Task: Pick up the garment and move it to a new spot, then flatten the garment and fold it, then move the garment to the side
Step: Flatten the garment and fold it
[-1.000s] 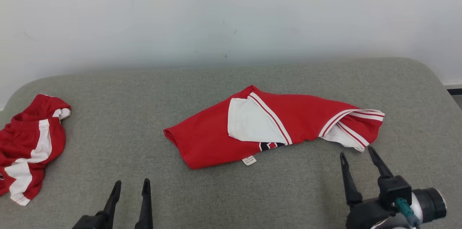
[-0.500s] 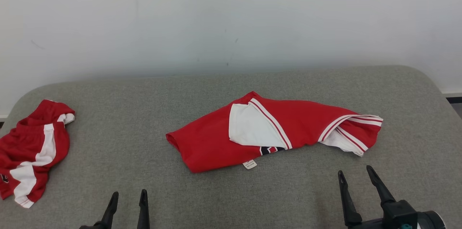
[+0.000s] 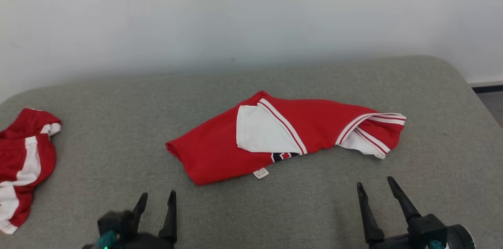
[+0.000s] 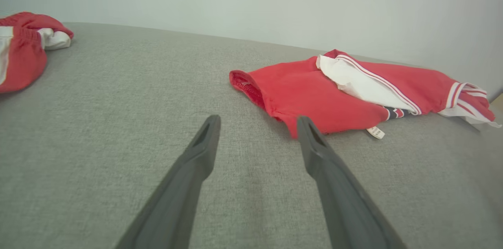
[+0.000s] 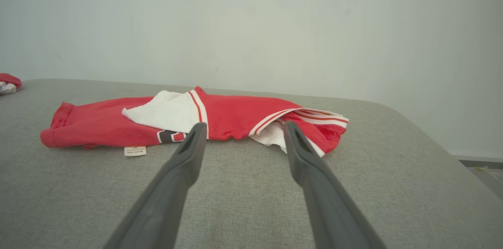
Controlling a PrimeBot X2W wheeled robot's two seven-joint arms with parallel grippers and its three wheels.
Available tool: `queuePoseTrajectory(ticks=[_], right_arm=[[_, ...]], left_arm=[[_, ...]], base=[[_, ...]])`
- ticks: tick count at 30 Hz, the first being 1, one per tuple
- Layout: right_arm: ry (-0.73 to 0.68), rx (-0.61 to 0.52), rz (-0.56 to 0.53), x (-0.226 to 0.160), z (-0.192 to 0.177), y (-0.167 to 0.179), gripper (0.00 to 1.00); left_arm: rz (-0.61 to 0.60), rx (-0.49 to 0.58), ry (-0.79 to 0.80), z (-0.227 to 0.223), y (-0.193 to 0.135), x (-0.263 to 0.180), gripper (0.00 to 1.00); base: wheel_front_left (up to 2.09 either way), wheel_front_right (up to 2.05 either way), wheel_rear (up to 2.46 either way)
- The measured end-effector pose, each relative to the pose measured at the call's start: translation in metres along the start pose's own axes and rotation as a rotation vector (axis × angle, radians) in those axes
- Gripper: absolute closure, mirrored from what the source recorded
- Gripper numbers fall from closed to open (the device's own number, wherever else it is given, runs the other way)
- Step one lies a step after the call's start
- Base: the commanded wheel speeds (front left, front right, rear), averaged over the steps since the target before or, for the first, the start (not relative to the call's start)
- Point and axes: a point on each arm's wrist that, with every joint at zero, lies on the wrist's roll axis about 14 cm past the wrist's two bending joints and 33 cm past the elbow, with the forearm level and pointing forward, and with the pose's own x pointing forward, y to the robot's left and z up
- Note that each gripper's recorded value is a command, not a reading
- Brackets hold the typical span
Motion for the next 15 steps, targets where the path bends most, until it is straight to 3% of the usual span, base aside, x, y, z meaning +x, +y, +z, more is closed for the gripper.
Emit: queuePoseTrajectory(ticks=[15], right_arm=[[0.056, 0.046, -0.038, 0.002, -0.018, -0.009, 0.00]], left_arm=[[-0.036, -0.053, 0.234, -0.033, -0.023, 0.091, 0.00]], base=[[0.00, 0.00, 0.00]])
